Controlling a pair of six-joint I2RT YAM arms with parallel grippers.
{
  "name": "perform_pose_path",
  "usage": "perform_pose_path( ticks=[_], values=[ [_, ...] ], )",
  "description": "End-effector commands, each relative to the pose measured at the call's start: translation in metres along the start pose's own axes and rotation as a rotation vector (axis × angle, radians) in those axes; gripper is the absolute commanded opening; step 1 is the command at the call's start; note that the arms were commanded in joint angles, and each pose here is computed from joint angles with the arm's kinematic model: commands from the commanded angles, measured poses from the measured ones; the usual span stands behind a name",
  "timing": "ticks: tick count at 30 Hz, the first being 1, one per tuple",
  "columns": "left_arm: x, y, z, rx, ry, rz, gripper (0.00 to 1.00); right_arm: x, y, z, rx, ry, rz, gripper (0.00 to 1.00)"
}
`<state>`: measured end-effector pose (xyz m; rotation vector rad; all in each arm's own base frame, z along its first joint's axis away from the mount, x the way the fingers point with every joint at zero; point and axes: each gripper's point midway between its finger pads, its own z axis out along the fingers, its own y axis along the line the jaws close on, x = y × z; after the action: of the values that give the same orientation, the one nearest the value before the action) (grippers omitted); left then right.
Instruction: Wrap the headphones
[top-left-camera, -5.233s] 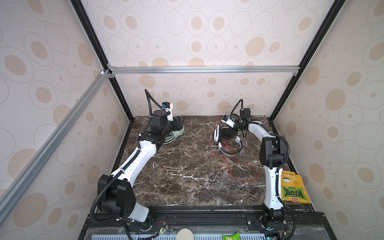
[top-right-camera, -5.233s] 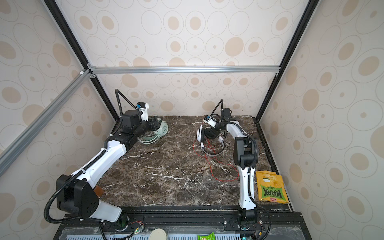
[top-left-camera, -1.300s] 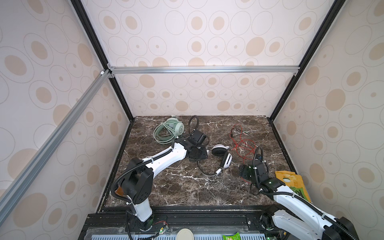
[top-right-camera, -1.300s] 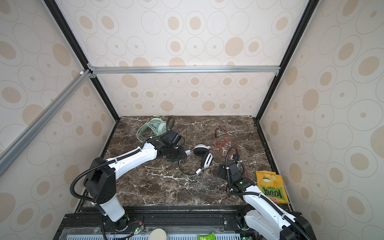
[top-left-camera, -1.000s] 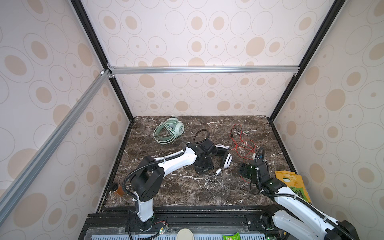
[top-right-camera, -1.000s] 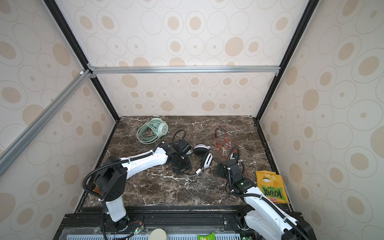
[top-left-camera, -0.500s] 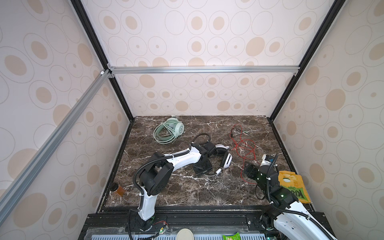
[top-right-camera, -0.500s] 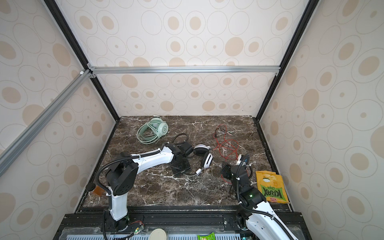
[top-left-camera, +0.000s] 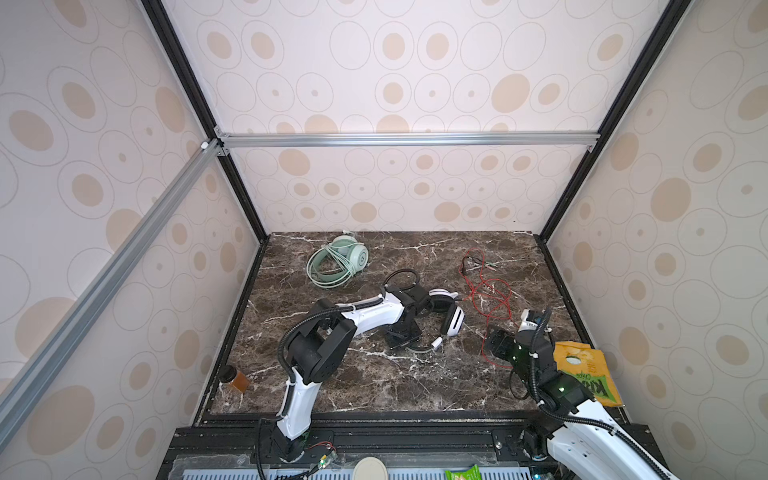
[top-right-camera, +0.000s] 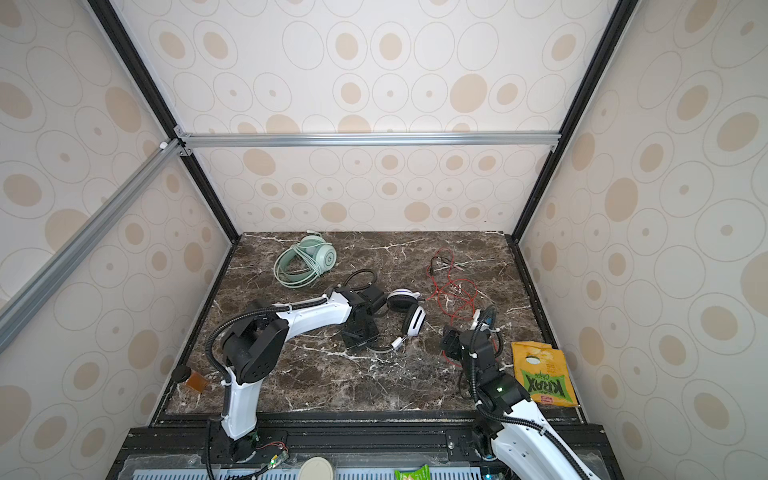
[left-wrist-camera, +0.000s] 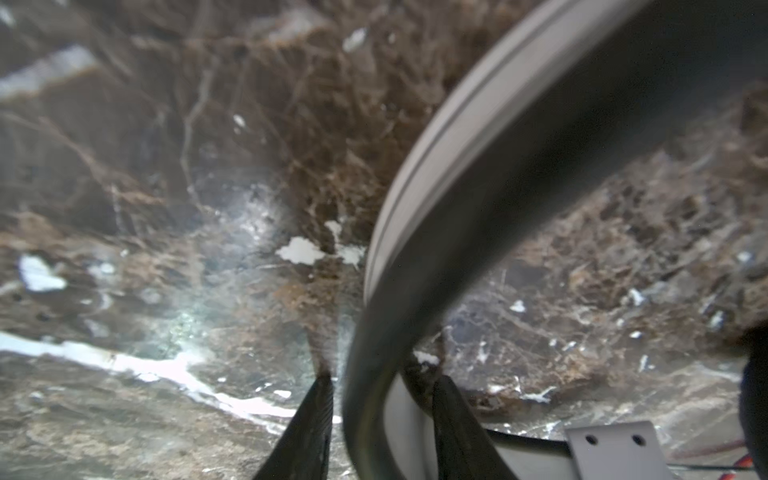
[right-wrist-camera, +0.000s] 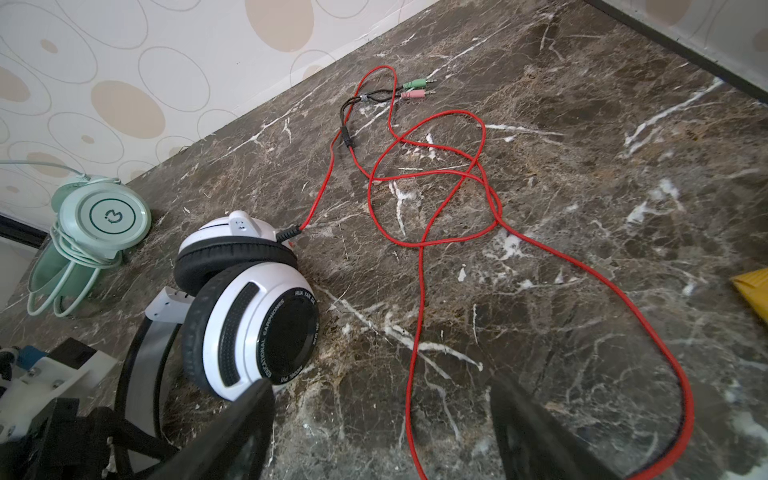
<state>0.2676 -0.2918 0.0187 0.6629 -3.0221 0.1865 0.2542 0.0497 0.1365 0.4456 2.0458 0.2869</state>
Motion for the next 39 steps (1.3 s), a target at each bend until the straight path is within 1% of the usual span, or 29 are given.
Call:
perform_pose_path(
  ticks=[1,3,6,7,10,13,17,20,23,24,26,28,29,34,39],
  values=[
    [-0.003,0.019,0.020,-0.089,0.007,-0.010,0.27,-0.001,-0.007,-0.001,0.026,-0.014,-0.001,0.84],
    [-0.002,0.021,0.023,-0.092,0.016,-0.009,0.19,-0.002,-0.007,-0.002,0.027,-0.019,-0.002,0.84],
    [-0.004,0.023,0.023,-0.101,0.015,0.008,0.02,-0.002,-0.008,-0.003,0.026,-0.023,-0.002,0.84],
    [-0.007,0.023,0.021,-0.100,0.010,0.016,0.00,-0.003,-0.008,-0.003,0.025,-0.024,-0.001,0.84],
    [-0.023,0.019,0.009,-0.082,-0.046,0.062,0.00,-0.002,-0.007,-0.003,0.021,-0.022,0.002,0.84],
    [-0.044,0.010,-0.017,-0.025,-0.146,0.095,0.00,-0.001,-0.006,-0.001,0.017,-0.020,0.002,0.84],
    [-0.071,0.008,-0.053,0.049,-0.254,0.097,0.00,0.001,-0.008,0.003,0.031,-0.021,-0.008,0.84],
    [-0.093,0.019,-0.081,0.082,-0.334,0.083,0.00,0.001,-0.010,0.005,0.047,-0.024,-0.024,0.84],
    [-0.113,0.041,-0.105,0.099,-0.415,0.065,0.00,0.000,-0.008,0.006,0.045,-0.021,-0.049,0.83],
    [-0.116,0.047,-0.110,0.103,-0.432,0.062,0.00,0.001,-0.004,0.006,0.026,-0.011,-0.069,0.83],
    [-0.118,0.062,-0.116,0.124,-0.453,0.043,0.00,0.005,0.014,0.006,-0.070,0.025,-0.107,0.82],
    [-0.113,0.074,-0.113,0.152,-0.443,0.021,0.00,0.010,0.029,0.006,-0.150,0.058,-0.111,0.82],
    [-0.108,0.081,-0.108,0.158,-0.428,0.005,0.00,0.012,0.033,0.006,-0.165,0.080,-0.108,0.81],
    [-0.075,0.101,-0.077,0.233,-0.316,-0.071,0.00,0.026,0.038,0.007,-0.167,0.188,-0.086,0.80],
    [-0.051,0.116,-0.057,0.283,-0.240,-0.143,0.00,0.041,0.041,0.011,-0.202,0.236,-0.027,0.77]
  ],
)
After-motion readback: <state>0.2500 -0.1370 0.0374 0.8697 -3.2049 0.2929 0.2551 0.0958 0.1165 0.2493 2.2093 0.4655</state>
